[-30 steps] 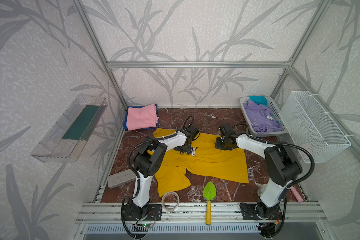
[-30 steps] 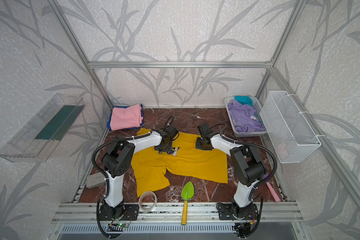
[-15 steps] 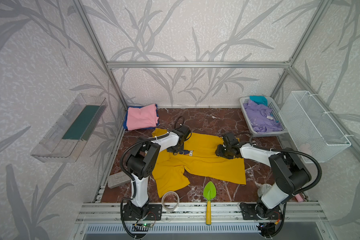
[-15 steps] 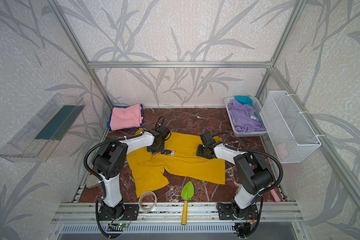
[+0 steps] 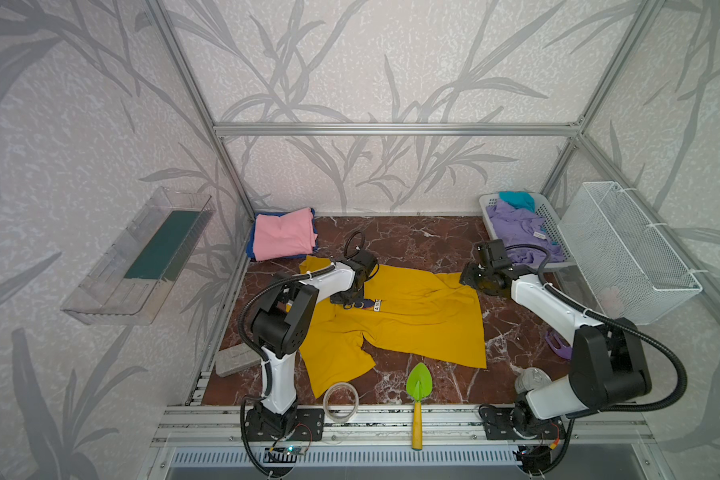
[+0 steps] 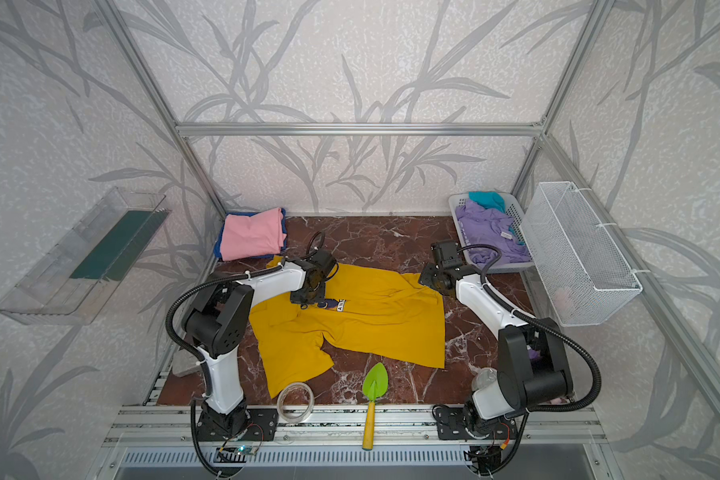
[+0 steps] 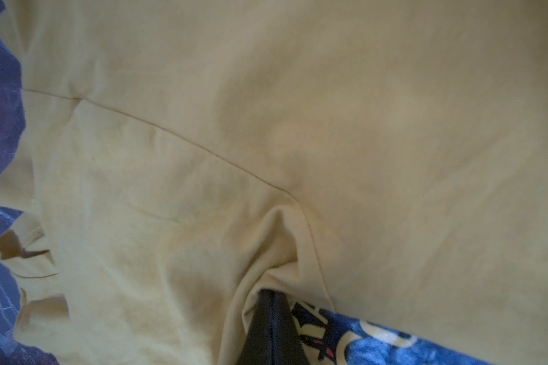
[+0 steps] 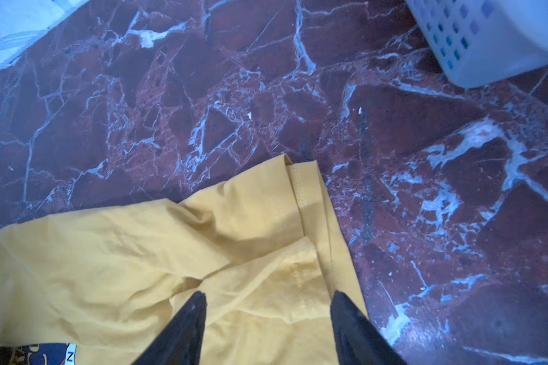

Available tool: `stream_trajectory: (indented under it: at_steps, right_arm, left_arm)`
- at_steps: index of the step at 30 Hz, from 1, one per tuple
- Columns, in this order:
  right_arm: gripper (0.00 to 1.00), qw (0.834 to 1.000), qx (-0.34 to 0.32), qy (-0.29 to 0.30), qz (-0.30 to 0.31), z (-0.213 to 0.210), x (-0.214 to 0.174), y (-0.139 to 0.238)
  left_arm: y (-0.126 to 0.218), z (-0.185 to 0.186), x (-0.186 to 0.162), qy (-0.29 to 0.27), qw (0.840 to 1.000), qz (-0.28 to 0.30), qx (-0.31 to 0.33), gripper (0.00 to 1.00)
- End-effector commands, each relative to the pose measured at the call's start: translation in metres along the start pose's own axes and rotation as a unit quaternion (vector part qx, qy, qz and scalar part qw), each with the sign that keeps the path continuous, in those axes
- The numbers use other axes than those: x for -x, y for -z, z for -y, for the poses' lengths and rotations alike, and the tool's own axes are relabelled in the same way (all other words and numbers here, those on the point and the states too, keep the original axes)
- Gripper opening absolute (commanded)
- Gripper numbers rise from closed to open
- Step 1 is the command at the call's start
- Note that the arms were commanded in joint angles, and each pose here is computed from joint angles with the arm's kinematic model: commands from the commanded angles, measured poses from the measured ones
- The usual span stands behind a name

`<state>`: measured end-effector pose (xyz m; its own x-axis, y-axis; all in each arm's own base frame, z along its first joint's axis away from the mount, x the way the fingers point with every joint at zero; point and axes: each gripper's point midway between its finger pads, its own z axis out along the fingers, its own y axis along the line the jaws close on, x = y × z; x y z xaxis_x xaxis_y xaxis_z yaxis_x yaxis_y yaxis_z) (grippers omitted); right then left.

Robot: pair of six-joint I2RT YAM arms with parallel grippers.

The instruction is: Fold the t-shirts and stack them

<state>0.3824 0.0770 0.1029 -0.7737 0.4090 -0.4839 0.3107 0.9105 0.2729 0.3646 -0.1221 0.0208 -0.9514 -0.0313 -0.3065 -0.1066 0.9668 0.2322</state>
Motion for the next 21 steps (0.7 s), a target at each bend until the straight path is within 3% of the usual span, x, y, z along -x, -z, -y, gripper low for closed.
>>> stream_trajectory:
  at_steps: [1, 5, 7, 8, 10, 12, 21]
  right_arm:
    - [0.65, 0.999, -0.005, -0.013, -0.040, 0.005, -0.007, -0.019]
    - [0.63, 0.996, 0.006, -0.028, -0.081, -0.001, -0.015, -0.046]
    - [0.58, 0.995, 0.015, -0.047, -0.089, -0.005, -0.017, -0.056]
    - [0.47, 0.994, 0.021, -0.049, -0.092, -0.009, -0.017, -0.059]
    - [0.15, 0.993, 0.031, -0.056, -0.095, -0.014, -0.014, -0.063]
    - [0.00, 0.994, 0.040, -0.059, -0.087, -0.019, -0.004, -0.062]
    - [0.00, 0.997, 0.055, -0.045, -0.010, -0.045, 0.076, -0.029]
  left_arm:
    - [0.007, -0.005, -0.001, 0.008, 1.000, 0.001, 0.003, 0.00]
    - [0.006, -0.004, -0.001, 0.007, 1.000, 0.001, 0.004, 0.00]
    - [0.006, -0.003, -0.001, 0.007, 1.000, -0.001, 0.003, 0.00]
    - [0.006, -0.003, 0.000, 0.007, 1.000, -0.002, 0.003, 0.00]
    - [0.006, -0.002, 0.001, 0.007, 1.000, -0.002, 0.003, 0.00]
    - [0.008, -0.001, 0.005, 0.008, 1.000, 0.001, 0.001, 0.00]
    - [0.027, 0.003, 0.032, 0.019, 0.999, 0.026, -0.013, 0.00]
